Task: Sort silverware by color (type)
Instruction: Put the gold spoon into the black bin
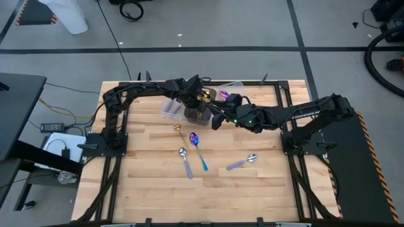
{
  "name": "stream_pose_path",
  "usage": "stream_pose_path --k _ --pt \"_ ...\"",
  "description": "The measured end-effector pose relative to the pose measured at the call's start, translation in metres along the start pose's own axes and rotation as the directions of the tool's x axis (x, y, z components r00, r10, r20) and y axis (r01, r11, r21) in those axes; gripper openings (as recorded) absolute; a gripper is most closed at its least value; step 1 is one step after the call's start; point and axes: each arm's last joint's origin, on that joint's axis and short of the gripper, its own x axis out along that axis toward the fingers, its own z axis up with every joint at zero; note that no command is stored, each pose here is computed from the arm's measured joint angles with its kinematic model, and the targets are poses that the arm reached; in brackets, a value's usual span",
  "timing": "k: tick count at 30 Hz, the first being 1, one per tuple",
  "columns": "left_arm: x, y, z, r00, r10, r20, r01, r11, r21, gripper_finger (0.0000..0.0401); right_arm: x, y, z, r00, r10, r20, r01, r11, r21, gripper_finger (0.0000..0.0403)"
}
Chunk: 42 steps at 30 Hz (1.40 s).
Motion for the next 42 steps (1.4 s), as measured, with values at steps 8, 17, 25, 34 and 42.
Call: stream_pose_path --k 8,17,25,34,42 --pt "-0.029 -0.013 0.004 0.995 -0.044 0.085 0.041 0.999 0.033 0.0130 -0.002 0.002 -0.001 1.000 0.006 -0.005 -0.006 1.000 0.028 0.0157" --pt "-0.066 -0.025 0.004 0.982 -0.054 0.180 0.046 0.998 0.049 0.0130 -0.006 0.005 -0.006 1.000 0.016 -0.027 -0.016 1.000 -0.001 0.0157" --pt "-0.090 -0.032 -0.004 0.980 -0.053 0.190 0.046 0.998 0.038 0.0130 -0.013 0.013 -0.010 0.998 0.051 -0.034 -0.051 0.999 -0.005 0.0157" --pt "-0.091 -0.048 -0.038 0.998 0.043 0.048 -0.047 0.993 0.105 0.0130 -0.023 0.021 -0.014 0.995 0.091 -0.047 -0.092 0.996 -0.018 0.0158" --pt "-0.083 -0.056 -0.065 0.988 0.155 -0.005 -0.152 0.974 0.170 0.0130 -0.027 0.024 -0.016 0.995 0.089 -0.041 -0.090 0.995 -0.035 0.0158"
